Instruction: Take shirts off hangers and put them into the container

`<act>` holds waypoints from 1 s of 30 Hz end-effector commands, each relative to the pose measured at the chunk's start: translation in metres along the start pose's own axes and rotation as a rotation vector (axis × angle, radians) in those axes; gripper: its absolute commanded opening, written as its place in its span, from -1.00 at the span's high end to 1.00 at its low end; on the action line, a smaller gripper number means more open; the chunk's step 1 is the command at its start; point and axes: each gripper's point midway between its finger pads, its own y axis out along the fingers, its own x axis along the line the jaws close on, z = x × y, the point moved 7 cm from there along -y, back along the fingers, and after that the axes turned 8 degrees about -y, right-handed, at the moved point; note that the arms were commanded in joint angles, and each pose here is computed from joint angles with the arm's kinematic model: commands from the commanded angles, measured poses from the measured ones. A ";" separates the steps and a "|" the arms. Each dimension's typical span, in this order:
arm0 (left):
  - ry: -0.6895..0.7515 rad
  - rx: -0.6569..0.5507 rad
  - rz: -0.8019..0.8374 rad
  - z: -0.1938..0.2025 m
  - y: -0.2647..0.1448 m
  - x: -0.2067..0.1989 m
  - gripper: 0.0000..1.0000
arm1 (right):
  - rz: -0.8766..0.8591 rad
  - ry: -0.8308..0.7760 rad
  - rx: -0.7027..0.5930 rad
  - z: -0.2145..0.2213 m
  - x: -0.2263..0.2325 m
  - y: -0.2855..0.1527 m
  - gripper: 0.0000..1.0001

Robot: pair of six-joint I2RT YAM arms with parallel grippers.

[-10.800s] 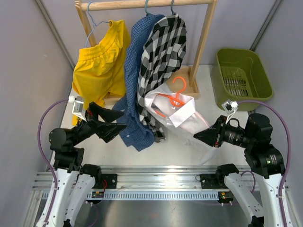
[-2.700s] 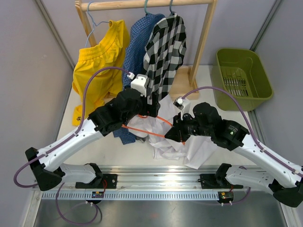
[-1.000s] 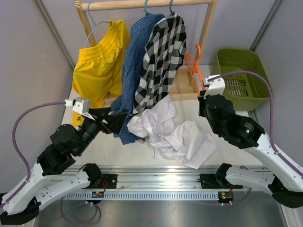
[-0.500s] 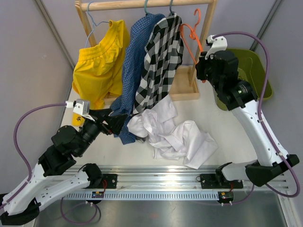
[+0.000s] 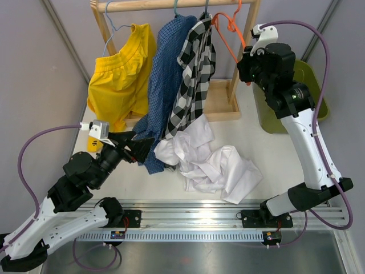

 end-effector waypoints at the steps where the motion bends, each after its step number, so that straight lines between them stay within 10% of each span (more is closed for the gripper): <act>1: -0.015 -0.044 0.044 -0.009 -0.001 -0.006 -0.98 | 0.025 -0.011 -0.140 -0.034 -0.013 -0.012 1.00; 26: -0.020 -0.024 0.046 -0.008 0.005 -0.010 -0.98 | -0.007 0.110 0.019 0.027 -0.030 0.020 1.00; 27: -0.019 -0.021 0.048 -0.008 0.005 -0.011 -0.98 | -0.037 0.118 0.015 0.028 -0.026 0.015 0.88; 29: -0.020 -0.018 0.048 -0.007 0.006 -0.011 -0.98 | -0.065 0.136 0.040 0.038 -0.020 0.008 -0.40; 30: -0.019 -0.015 0.048 -0.007 0.006 -0.011 -0.98 | -0.079 0.140 0.034 0.036 -0.018 -0.005 -0.69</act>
